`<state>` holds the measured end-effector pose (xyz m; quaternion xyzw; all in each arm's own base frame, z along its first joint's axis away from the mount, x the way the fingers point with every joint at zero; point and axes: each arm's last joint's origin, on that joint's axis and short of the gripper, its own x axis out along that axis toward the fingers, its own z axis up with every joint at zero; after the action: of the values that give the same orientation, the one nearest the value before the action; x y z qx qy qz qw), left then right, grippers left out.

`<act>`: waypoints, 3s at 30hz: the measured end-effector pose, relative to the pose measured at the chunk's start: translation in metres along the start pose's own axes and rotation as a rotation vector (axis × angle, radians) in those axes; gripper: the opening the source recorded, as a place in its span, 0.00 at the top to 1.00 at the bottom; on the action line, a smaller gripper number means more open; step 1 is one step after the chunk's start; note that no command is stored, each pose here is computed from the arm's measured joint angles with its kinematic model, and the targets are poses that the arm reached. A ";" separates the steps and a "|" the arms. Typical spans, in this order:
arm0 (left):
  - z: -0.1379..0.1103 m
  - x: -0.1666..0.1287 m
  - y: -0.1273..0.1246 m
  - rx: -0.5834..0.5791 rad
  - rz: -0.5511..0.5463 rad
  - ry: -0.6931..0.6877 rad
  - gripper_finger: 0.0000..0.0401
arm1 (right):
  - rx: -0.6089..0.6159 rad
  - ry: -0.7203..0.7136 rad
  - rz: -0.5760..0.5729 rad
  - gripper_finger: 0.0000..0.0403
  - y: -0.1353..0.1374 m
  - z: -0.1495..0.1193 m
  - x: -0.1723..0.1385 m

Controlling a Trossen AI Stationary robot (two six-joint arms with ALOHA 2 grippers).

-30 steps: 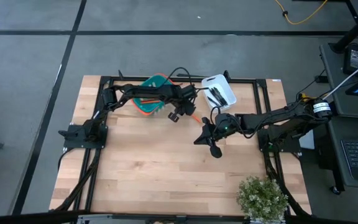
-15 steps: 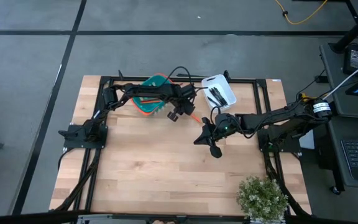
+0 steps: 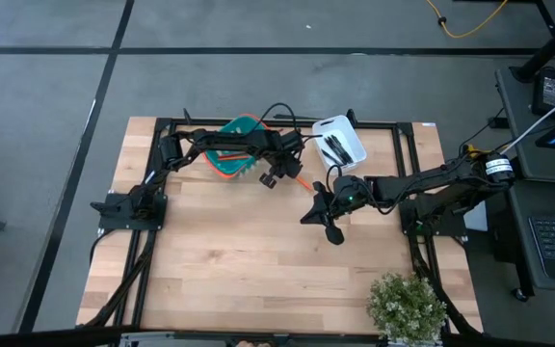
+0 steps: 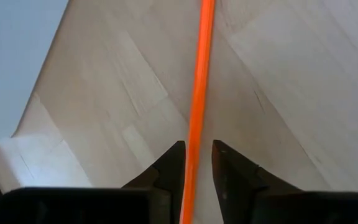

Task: Sort pens & pencils
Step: Put the orange pencil into the blue bin

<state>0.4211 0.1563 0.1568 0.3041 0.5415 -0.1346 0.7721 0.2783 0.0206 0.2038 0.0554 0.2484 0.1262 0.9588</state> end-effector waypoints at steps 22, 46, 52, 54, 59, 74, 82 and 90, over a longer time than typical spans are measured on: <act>0.009 0.015 -0.012 0.042 0.013 0.090 1.00 | -0.026 -0.024 0.037 0.95 0.011 0.002 0.002; 0.065 -0.059 -0.087 -0.182 -0.405 -0.307 0.93 | -0.026 0.032 -0.009 0.95 0.009 -0.004 0.002; 0.054 -0.096 -0.128 -0.220 -0.218 -0.431 0.91 | -0.006 0.036 -0.164 0.95 0.004 -0.005 0.002; 0.043 -0.106 -0.141 -0.260 -0.119 -0.472 0.91 | -0.009 0.027 -0.234 0.95 0.002 -0.003 0.002; 0.016 -0.124 -0.171 -0.325 0.051 -0.673 0.93 | 0.043 0.025 -0.319 0.87 -0.011 0.015 -0.003; -0.024 -0.118 -0.201 -0.359 0.246 -0.796 0.93 | 0.251 0.400 -0.424 0.55 -0.103 0.052 0.030; -0.031 -0.112 -0.204 -0.393 0.312 -0.760 0.90 | 0.295 0.592 -0.448 0.55 -0.142 0.049 0.055; -0.049 -0.104 -0.218 -0.422 0.377 -0.885 0.92 | 0.339 0.673 -0.461 0.55 -0.161 0.038 0.066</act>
<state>0.2273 0.0040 0.1707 0.1480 0.1149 0.0033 0.9823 0.3872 -0.1185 0.1796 0.1110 0.5700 -0.1224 0.8049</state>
